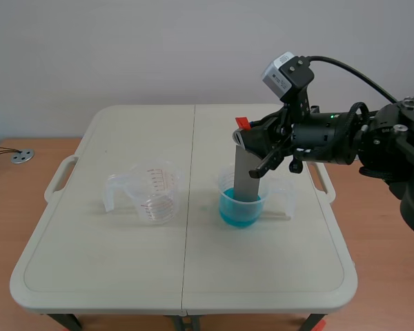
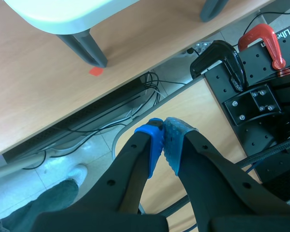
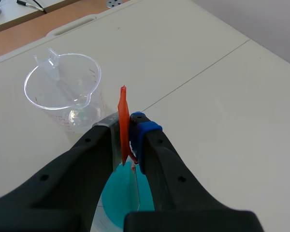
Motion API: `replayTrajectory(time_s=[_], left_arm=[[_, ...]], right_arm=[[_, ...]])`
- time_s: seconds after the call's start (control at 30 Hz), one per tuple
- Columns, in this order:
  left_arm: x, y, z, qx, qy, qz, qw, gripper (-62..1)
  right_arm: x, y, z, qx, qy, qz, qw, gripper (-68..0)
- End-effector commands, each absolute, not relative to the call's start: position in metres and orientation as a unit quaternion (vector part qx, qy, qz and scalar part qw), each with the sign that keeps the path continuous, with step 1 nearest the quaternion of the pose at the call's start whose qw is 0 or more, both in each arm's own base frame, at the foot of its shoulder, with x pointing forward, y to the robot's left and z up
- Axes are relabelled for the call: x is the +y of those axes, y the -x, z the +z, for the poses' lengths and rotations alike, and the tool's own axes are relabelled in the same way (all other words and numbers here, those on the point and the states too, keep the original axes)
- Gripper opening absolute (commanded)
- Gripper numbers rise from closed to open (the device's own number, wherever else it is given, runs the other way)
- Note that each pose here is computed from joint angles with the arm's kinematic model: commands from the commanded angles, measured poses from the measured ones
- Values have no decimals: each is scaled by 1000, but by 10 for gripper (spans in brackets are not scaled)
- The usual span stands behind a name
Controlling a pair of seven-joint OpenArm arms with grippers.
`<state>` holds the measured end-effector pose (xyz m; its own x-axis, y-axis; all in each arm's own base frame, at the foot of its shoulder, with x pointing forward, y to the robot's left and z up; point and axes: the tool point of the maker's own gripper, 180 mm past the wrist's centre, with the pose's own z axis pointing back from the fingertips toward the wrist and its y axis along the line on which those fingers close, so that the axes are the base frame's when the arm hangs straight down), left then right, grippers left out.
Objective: Hold the metal plate by the orange handle, dip it into the blue solution, take it out and point at it, then put the plate back in the beaker on the left.
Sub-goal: 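Hold the plate still in the solution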
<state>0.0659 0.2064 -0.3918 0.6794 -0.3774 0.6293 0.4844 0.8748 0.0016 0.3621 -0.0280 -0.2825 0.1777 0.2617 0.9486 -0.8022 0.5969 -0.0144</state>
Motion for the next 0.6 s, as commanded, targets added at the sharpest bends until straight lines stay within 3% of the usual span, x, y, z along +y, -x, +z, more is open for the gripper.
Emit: replayTrajectory(time_s=[0.0,0.57], left_arm=[[204,-69,-390,-330,86,-235,910,-582],[205,-67,-391,-325,85,-236,912,-582]], right_arm=[[-26,-362,-279,-526,-255,379,717,-661],[-26,-362,-279,-526,-255,379,717,-661]])
